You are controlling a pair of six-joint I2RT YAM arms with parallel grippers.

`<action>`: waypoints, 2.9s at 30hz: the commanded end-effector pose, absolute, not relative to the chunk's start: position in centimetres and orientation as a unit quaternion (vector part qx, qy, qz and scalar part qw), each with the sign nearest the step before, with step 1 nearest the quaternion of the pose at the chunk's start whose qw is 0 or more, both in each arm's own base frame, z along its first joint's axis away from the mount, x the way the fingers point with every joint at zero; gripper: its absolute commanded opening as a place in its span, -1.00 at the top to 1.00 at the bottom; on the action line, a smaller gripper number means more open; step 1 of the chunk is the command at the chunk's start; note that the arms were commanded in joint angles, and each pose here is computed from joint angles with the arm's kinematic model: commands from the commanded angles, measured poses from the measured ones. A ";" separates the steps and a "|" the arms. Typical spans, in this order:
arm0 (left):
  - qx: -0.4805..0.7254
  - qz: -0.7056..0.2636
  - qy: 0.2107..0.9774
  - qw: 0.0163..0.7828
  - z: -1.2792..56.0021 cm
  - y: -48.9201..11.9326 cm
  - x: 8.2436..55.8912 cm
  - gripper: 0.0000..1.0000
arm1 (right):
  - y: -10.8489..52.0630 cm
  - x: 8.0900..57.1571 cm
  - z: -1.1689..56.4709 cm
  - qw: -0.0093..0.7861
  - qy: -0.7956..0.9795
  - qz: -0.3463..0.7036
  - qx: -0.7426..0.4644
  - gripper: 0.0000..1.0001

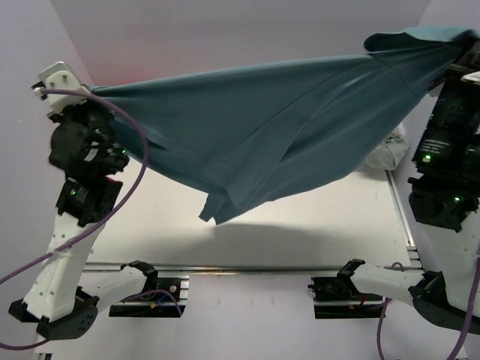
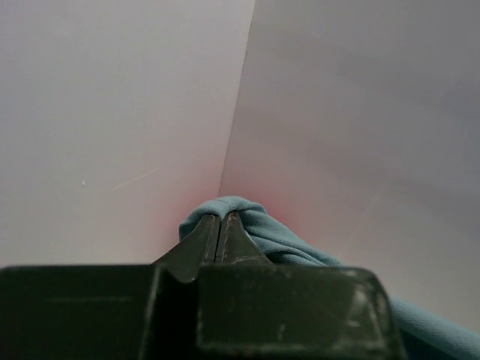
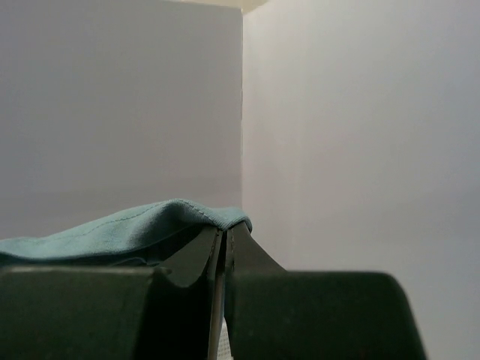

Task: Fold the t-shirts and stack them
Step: Flatten out the tshirt

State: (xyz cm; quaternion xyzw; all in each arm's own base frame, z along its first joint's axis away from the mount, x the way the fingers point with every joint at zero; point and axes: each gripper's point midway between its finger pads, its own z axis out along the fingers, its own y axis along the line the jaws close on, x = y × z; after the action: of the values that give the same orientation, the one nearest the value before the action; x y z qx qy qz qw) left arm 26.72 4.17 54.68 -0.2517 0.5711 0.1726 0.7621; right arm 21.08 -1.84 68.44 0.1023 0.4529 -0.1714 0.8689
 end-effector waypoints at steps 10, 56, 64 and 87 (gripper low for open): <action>-0.169 0.022 0.537 0.826 59.4 3.5 19.7 1.00 | -4.3 15.2 71.6 0.909 0.397 -0.109 0.070 1.00; -0.062 0.181 0.806 0.561 14.0 -4.6 67.0 0.82 | 9.0 65.8 21.1 0.611 0.717 -0.334 -0.034 1.00; -0.019 0.119 0.816 0.565 16.0 -7.0 67.0 -0.99 | 10.4 66.1 21.2 0.611 0.721 -0.320 -0.071 -0.71; -0.089 -0.164 0.902 0.389 13.1 -10.1 30.1 -0.99 | 36.9 23.0 17.8 0.308 0.737 0.423 -0.427 -0.80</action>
State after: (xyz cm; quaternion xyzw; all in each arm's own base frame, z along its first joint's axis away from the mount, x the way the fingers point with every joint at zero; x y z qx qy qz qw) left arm 32.36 -10.65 12.78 -0.0356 0.9040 -0.1513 0.3982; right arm 30.03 33.61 18.08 -0.3754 0.7732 0.3272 0.3926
